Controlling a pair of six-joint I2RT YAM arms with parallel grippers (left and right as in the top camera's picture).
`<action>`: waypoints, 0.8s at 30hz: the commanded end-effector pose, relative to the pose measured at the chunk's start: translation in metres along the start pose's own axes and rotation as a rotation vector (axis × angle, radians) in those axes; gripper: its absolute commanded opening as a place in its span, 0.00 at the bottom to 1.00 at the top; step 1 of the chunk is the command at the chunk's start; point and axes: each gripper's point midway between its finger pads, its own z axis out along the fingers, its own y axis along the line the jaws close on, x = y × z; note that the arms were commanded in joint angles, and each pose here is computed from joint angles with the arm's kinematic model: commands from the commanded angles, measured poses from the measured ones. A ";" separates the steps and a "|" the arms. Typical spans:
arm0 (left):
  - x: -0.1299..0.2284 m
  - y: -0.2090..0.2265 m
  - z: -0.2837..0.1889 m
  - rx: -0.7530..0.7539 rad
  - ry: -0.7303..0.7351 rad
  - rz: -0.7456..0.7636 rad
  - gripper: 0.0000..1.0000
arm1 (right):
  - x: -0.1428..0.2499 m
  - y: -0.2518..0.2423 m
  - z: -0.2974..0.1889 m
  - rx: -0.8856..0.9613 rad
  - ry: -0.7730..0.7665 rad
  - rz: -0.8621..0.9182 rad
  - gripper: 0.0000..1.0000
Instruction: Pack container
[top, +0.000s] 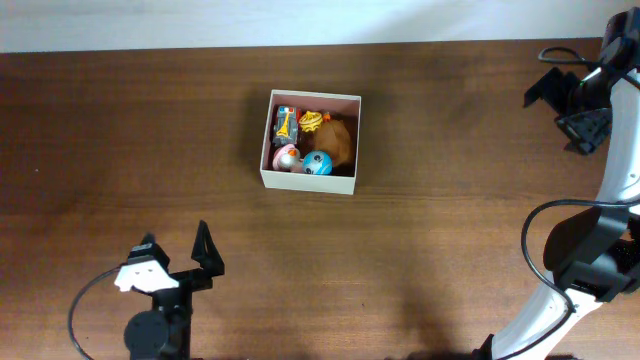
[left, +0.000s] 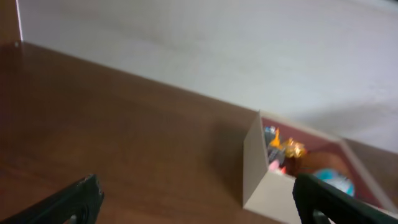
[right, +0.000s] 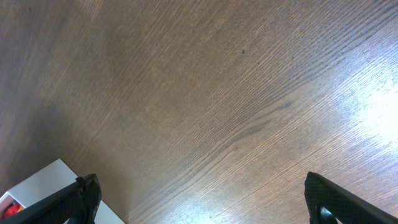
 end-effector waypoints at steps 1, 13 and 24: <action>0.022 0.007 0.004 -0.012 0.041 0.023 1.00 | 0.001 0.000 -0.003 0.006 -0.008 -0.004 0.99; 0.025 0.001 0.004 0.028 0.050 0.145 1.00 | 0.001 0.000 -0.003 0.006 -0.009 -0.004 0.99; 0.025 0.001 0.004 0.028 0.050 0.145 1.00 | 0.001 0.000 -0.003 0.006 -0.008 -0.004 0.98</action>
